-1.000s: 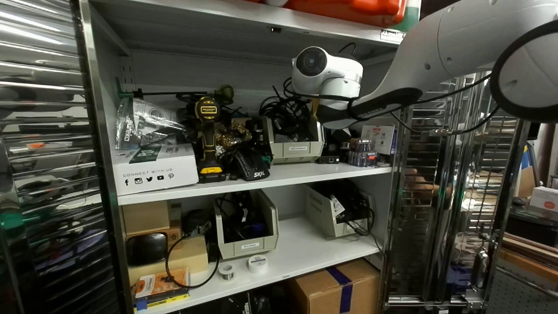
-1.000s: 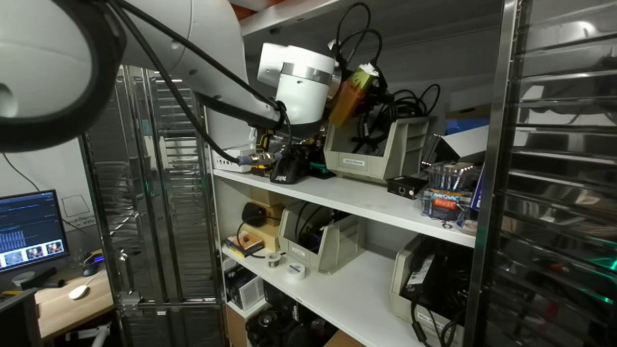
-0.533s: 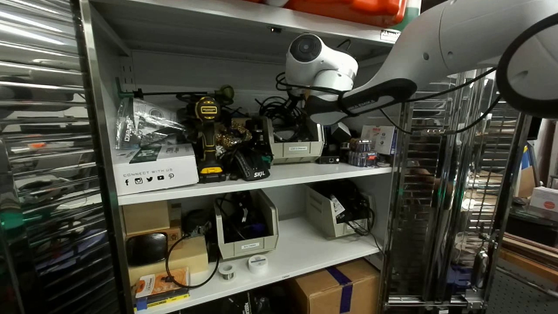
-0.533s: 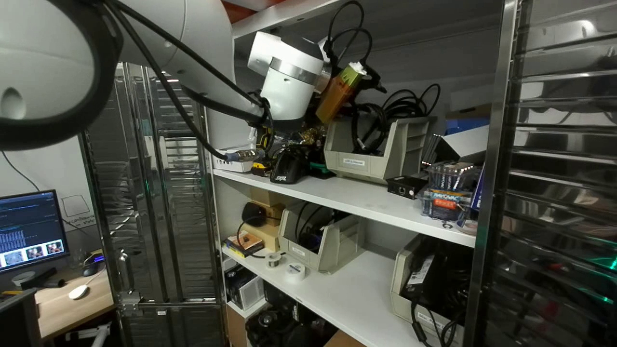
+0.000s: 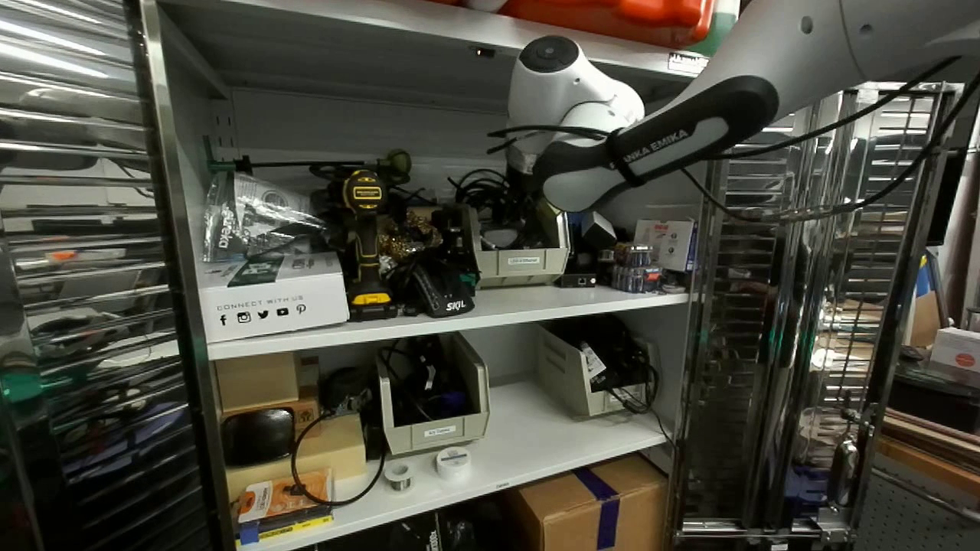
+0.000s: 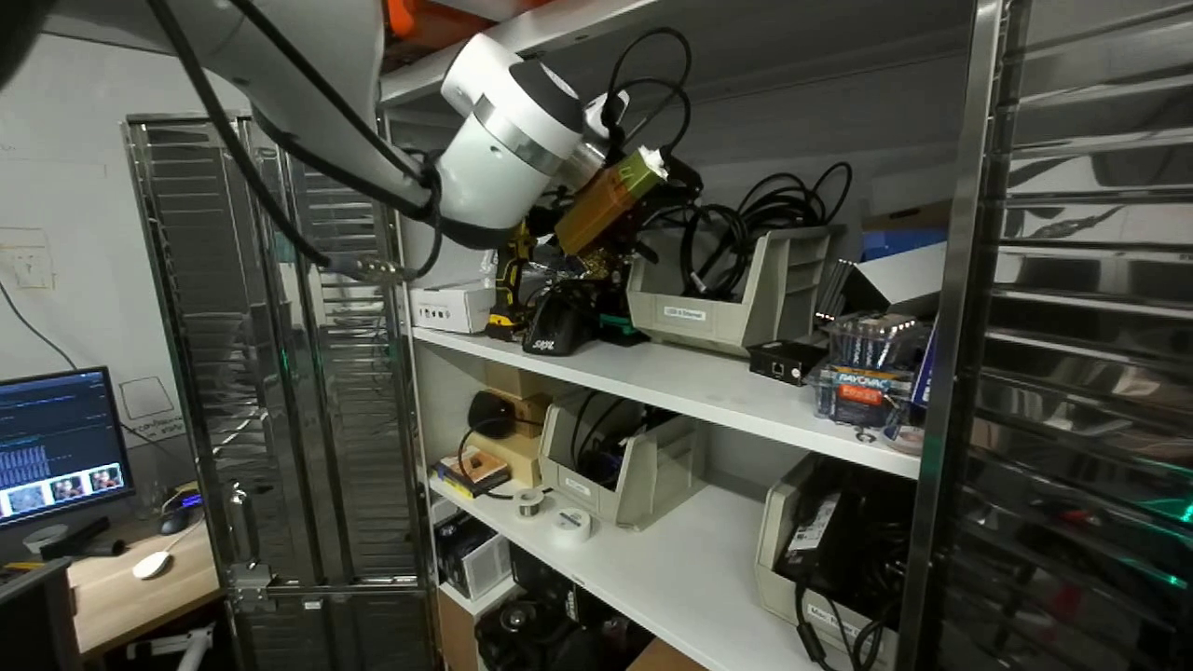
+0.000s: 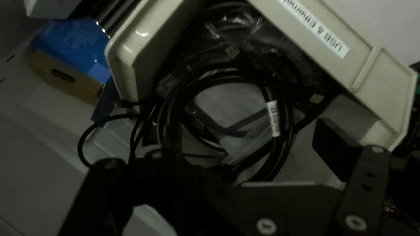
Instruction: Put the black cable inside the tool box on the first shelf
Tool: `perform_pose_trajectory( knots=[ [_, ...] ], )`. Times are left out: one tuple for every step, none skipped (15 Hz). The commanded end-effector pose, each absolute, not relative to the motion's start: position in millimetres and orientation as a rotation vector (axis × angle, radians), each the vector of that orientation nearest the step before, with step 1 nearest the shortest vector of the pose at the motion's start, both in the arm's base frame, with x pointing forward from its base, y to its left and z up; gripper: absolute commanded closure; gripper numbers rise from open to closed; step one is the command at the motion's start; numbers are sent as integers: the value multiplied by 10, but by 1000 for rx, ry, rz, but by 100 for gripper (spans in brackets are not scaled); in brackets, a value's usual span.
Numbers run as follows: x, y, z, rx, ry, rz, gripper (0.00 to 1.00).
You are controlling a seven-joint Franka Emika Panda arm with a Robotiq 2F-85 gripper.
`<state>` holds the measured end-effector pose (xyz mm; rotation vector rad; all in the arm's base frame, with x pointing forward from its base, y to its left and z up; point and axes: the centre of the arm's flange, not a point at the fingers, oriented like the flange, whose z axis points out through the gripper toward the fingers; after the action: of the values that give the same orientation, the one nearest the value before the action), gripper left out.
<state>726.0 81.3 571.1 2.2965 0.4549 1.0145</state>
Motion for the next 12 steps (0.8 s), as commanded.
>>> perform_pose_trajectory(
  knots=[
    [6427,664,5747,2408,464,847,1],
    [6315,627,5732,2451,449,788,0],
    [6192,585,5709,2507,435,703,0],
    [6055,536,5686,2547,423,627,0],
    [5901,501,5676,2592,413,545,0],
    [5739,462,5665,2634,403,463,0],
    [5571,425,5664,2677,397,378,0],
    [5409,393,5669,2727,398,298,0],
    [5253,365,5693,2776,400,216,0],
    [5087,341,5770,2827,403,137,0],
    [4925,309,5891,2878,405,57,0],
    [4778,297,6013,2928,397,-27,0]
  ],
)
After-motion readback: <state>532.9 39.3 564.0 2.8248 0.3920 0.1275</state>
